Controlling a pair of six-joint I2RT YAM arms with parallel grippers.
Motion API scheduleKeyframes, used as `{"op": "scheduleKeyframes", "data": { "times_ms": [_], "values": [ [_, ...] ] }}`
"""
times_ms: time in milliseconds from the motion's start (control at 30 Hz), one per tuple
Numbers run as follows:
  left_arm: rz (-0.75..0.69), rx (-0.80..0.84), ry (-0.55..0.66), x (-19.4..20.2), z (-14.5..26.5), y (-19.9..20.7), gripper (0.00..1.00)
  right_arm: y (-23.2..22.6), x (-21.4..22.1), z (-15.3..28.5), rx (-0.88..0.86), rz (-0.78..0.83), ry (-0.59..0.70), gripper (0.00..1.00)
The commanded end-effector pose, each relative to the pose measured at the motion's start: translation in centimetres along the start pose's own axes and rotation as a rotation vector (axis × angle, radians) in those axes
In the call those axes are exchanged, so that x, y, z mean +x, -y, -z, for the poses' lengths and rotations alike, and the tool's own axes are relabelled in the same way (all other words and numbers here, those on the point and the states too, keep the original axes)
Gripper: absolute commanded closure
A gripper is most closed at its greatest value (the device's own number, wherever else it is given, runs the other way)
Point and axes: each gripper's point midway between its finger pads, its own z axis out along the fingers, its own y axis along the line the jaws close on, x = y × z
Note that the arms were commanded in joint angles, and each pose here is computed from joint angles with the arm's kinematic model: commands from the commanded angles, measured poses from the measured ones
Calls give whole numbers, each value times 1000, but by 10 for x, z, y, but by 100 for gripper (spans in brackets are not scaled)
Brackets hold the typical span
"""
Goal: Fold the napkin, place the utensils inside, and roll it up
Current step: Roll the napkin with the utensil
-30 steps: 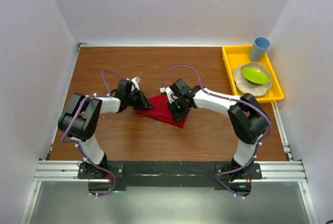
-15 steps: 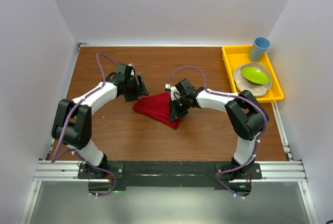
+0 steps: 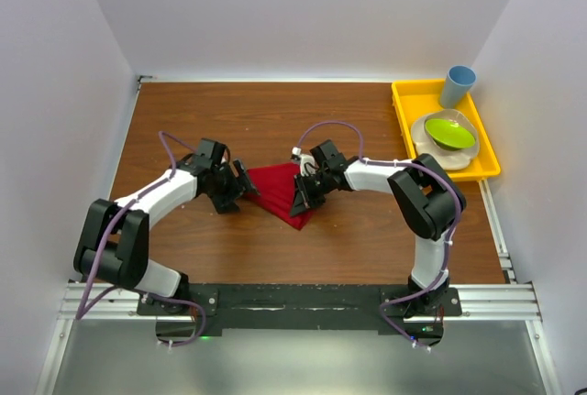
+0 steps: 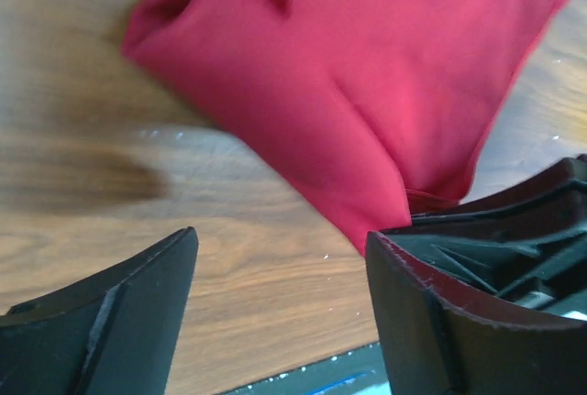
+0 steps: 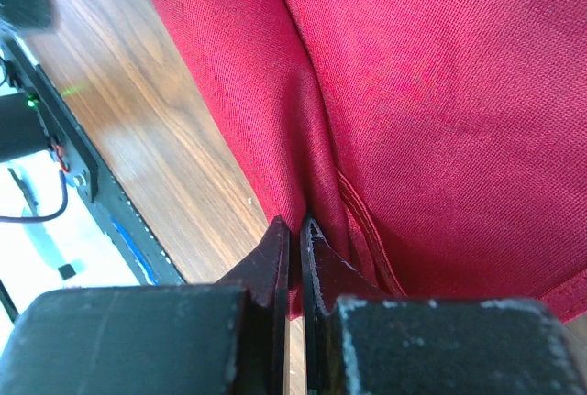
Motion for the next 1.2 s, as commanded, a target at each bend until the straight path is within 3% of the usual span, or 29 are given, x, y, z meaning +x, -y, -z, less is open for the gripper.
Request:
{"op": "scheduleKeyframes", "data": {
  "times_ms": [0, 233, 400, 567, 667, 900, 967, 1133, 1167],
  "values": [
    [78, 102, 24, -15, -7, 19, 18, 89, 74, -13, 346, -86, -164, 100],
    [143, 106, 39, -22, -22, 17, 16, 87, 70, -9, 347, -70, -149, 100],
    [244, -105, 27, -23, -37, -16, 19, 87, 66, -8, 357, -53, -141, 100],
    [294, -214, 52, -33, -44, -24, 24, 88, 61, -6, 367, -31, -134, 100],
    [287, -260, 65, -38, -49, -29, 33, 89, 57, -2, 387, -9, -129, 100],
    [230, -287, 42, -40, -52, -30, 92, 80, 36, 10, 428, 73, -109, 100],
    [217, -266, 34, -35, -47, -24, 100, 71, 21, 17, 442, 111, -88, 100],
    [235, -266, -3, -18, -40, -19, 100, 33, -9, 32, 441, 207, -53, 78],
    [241, -273, -6, -16, -39, -18, 100, 19, -24, 36, 431, 238, -20, 68]
  ]
}}
